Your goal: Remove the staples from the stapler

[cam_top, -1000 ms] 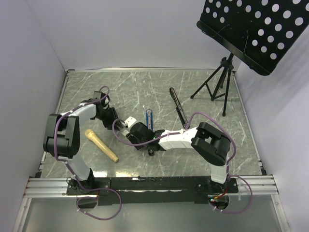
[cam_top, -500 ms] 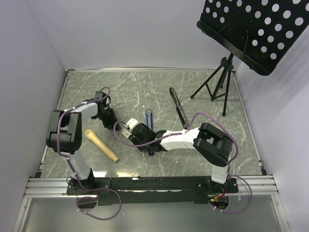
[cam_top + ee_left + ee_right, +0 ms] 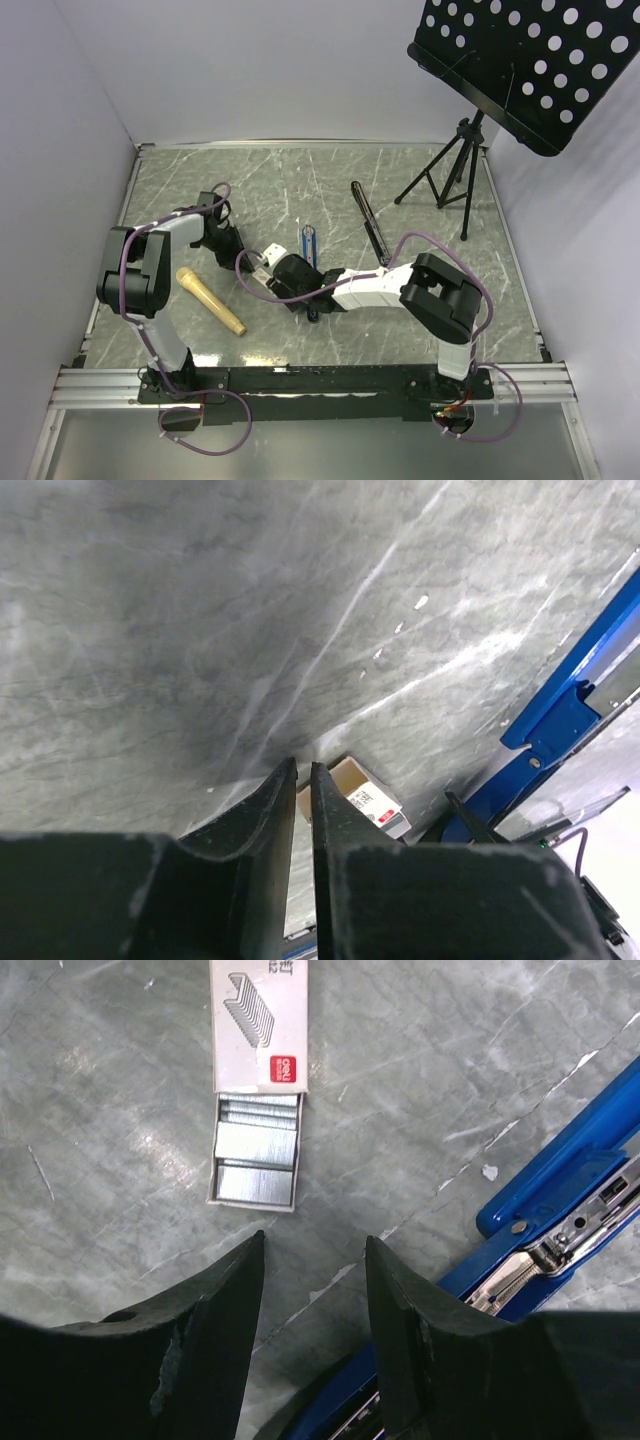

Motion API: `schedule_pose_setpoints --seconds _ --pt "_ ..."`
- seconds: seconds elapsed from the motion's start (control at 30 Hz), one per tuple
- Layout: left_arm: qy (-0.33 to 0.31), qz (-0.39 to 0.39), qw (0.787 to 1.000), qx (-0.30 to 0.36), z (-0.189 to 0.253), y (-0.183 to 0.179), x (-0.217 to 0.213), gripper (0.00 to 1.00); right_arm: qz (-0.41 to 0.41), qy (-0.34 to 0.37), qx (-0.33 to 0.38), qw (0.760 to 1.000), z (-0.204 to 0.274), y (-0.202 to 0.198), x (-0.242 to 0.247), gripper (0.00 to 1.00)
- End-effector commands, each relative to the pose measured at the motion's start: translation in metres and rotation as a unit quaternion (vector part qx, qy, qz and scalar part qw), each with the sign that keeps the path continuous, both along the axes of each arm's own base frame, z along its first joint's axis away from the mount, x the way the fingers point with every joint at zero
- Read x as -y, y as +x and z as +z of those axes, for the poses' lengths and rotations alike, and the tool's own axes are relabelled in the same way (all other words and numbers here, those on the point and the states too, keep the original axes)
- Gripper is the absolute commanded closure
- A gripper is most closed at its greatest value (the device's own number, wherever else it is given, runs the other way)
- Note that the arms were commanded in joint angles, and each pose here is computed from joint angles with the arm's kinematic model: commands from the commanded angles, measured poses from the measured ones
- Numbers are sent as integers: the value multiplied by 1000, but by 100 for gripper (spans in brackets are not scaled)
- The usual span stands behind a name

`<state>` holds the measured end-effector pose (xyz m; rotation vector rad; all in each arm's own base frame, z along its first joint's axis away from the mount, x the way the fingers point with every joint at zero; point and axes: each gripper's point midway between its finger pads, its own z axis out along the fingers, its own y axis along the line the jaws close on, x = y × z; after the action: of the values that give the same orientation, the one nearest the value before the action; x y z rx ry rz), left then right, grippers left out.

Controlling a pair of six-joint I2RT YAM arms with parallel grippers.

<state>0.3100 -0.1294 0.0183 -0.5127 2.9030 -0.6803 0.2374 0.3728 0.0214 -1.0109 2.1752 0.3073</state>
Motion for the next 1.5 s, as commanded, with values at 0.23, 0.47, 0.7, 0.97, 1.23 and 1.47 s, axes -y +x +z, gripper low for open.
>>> schedule_pose_setpoints --seconds 0.23,0.47,0.7,0.97,1.23,1.47 --pt "-20 -29 999 -11 -5 -12 14 86 5 16 7 1000 -8 10 -11 48" --pt "-18 -31 999 -17 -5 -19 18 86 2 19 7 1000 -17 10 -12 49" --pt "-11 -35 999 -26 -10 -28 20 86 -14 26 20 999 -20 15 -12 49" --pt "-6 -41 999 -35 -15 -35 25 85 -27 34 25 999 -23 19 -13 49" --pt "11 -35 999 -36 -16 -41 22 84 -56 36 33 997 -24 26 -8 47" --pt "28 -24 998 -48 -23 -52 15 82 -77 30 28 996 -24 32 2 44"
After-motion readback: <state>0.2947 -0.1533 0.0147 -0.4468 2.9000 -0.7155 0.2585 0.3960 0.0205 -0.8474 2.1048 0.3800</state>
